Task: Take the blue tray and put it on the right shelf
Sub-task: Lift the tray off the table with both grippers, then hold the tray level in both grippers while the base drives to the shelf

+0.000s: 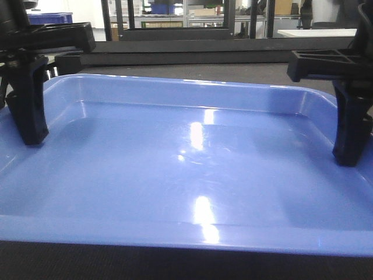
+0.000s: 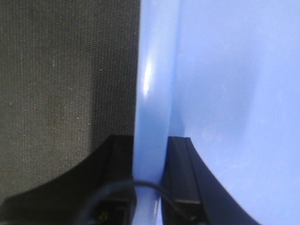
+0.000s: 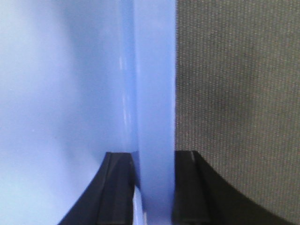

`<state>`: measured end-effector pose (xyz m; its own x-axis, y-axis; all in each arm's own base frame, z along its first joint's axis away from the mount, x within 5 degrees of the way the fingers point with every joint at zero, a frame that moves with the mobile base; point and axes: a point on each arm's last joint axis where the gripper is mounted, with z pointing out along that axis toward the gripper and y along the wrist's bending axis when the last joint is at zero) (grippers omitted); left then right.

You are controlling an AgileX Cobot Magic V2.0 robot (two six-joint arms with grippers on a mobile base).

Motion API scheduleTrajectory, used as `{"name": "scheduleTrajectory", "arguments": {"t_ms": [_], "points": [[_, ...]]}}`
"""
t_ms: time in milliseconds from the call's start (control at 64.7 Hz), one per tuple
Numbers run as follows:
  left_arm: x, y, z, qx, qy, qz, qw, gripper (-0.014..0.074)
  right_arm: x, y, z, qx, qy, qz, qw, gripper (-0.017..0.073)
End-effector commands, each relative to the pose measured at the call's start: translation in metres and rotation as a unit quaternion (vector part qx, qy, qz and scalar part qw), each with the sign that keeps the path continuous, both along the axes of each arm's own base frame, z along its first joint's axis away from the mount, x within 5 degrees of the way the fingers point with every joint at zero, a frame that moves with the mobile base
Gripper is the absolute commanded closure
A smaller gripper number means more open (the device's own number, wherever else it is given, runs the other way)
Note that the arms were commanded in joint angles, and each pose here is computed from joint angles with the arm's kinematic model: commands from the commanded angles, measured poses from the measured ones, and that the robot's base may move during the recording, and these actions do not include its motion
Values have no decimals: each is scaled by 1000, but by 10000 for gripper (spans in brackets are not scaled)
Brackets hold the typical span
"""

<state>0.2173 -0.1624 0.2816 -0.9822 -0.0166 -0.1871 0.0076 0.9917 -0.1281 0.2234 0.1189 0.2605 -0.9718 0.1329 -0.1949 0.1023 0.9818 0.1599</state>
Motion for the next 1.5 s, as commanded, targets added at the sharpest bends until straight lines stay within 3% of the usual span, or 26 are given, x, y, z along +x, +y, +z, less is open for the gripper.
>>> {"name": "scheduleTrajectory", "arguments": {"t_ms": [0, 1484], "points": [[-3, -4, 20, -36, -32, 5, 999, 611, -1, 3, 19, 31, -37, -4, 999, 443], [-3, -4, 20, -36, -32, 5, 999, 610, -1, 2, 19, 29, -33, -3, 999, 443]]}}
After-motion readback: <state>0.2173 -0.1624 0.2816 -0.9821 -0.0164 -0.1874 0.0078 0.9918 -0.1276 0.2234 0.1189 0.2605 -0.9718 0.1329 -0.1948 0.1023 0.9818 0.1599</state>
